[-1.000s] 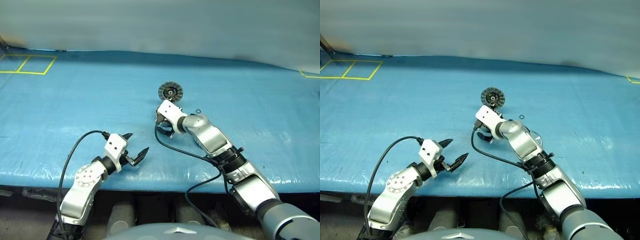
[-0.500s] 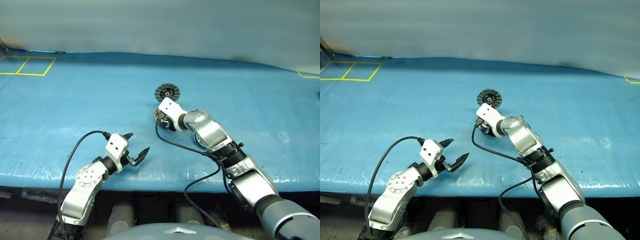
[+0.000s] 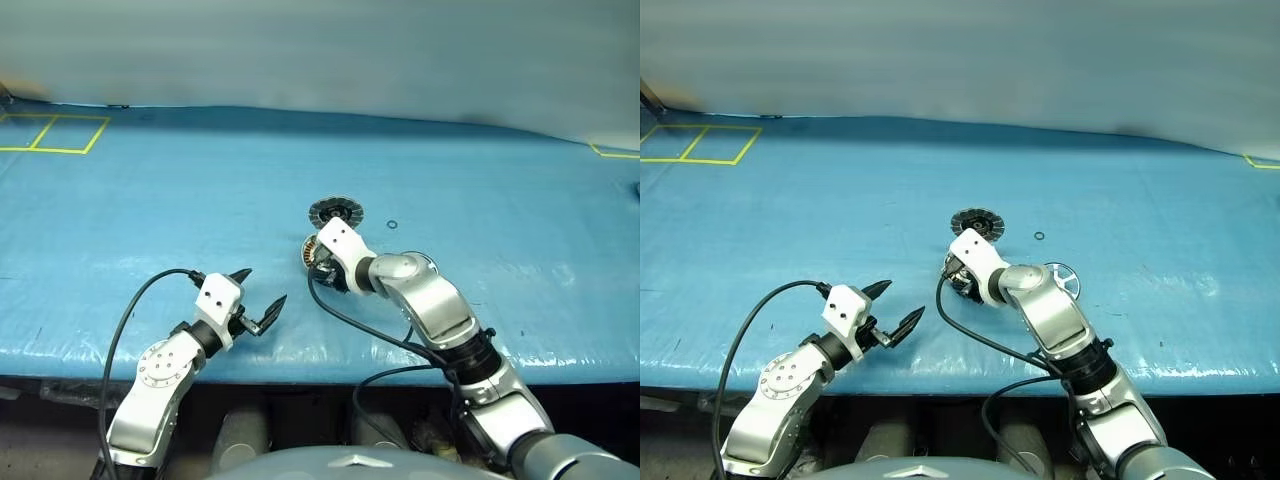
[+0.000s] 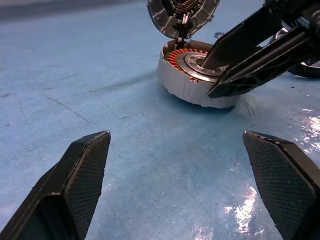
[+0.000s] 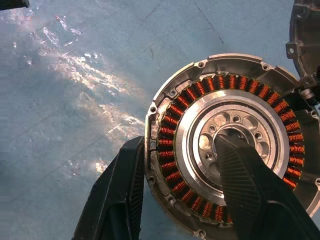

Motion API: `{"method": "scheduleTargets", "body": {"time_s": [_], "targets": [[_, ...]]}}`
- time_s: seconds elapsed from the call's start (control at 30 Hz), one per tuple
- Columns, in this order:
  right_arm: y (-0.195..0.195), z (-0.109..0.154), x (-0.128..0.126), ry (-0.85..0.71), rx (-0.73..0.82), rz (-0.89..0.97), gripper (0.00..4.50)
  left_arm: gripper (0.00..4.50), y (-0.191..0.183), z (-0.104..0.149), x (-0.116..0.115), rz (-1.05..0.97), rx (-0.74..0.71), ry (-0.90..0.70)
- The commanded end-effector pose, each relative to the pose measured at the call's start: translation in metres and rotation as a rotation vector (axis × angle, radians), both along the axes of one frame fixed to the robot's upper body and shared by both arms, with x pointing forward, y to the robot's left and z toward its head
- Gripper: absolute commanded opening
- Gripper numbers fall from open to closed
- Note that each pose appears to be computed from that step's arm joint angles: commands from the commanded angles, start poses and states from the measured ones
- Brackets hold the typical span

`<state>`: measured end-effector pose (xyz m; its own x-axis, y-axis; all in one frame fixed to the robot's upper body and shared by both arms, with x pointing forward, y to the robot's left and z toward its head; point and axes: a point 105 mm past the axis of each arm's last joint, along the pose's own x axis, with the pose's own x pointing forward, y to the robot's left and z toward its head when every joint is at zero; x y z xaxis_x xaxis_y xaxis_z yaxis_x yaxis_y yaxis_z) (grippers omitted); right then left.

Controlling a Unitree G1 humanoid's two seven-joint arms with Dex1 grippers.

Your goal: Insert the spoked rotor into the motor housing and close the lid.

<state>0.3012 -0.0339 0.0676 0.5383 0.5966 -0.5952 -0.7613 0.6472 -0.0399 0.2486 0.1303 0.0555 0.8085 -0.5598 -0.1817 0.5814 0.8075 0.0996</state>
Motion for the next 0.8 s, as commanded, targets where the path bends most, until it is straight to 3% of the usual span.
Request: {"method": "scheduleTargets", "body": {"time_s": [0.03,0.33,0.8], "targets": [[0.012,-0.022,-0.026,0.185,0.044,-0.012,1.83,4.50,-0.003,0.016,-0.001,-0.015,-0.009,-0.062],[0.043,-0.017,-0.049,0.206,0.069,0.047,1.83,4.50,0.008,0.014,-0.004,0.011,0.025,-0.092],[0.066,-0.012,-0.055,0.179,0.084,0.094,1.83,4.50,0.013,0.010,-0.009,0.008,0.032,-0.089]]}}
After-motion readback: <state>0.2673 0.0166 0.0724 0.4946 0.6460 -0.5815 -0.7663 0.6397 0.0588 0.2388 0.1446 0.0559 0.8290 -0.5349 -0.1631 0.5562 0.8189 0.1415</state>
